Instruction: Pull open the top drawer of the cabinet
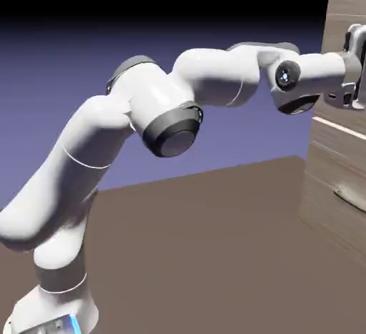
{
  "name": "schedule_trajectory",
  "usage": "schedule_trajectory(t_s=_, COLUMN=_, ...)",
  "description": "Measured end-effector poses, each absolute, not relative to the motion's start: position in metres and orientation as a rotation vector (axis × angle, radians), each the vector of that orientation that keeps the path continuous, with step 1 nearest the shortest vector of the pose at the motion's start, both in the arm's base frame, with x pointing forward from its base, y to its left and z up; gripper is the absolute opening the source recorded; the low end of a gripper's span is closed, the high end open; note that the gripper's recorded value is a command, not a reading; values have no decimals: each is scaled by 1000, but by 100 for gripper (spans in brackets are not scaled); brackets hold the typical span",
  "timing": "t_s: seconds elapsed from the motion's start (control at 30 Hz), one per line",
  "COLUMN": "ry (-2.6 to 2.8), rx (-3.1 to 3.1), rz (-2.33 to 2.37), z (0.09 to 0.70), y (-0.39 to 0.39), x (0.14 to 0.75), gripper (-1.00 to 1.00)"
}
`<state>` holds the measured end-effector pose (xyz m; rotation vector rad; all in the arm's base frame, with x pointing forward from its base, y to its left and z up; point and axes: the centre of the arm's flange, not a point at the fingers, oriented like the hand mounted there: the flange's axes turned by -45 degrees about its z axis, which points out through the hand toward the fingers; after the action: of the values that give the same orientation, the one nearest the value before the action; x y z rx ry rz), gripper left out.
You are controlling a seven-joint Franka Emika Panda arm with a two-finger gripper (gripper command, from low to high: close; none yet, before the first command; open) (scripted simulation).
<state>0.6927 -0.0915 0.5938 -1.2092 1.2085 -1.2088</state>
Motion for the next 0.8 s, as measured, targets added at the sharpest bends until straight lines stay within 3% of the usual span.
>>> schedule_trajectory(t_s=0.8, ry=1208, rx=-1209, rz=-1209, z=594, y=-92, x=542, gripper=-100)
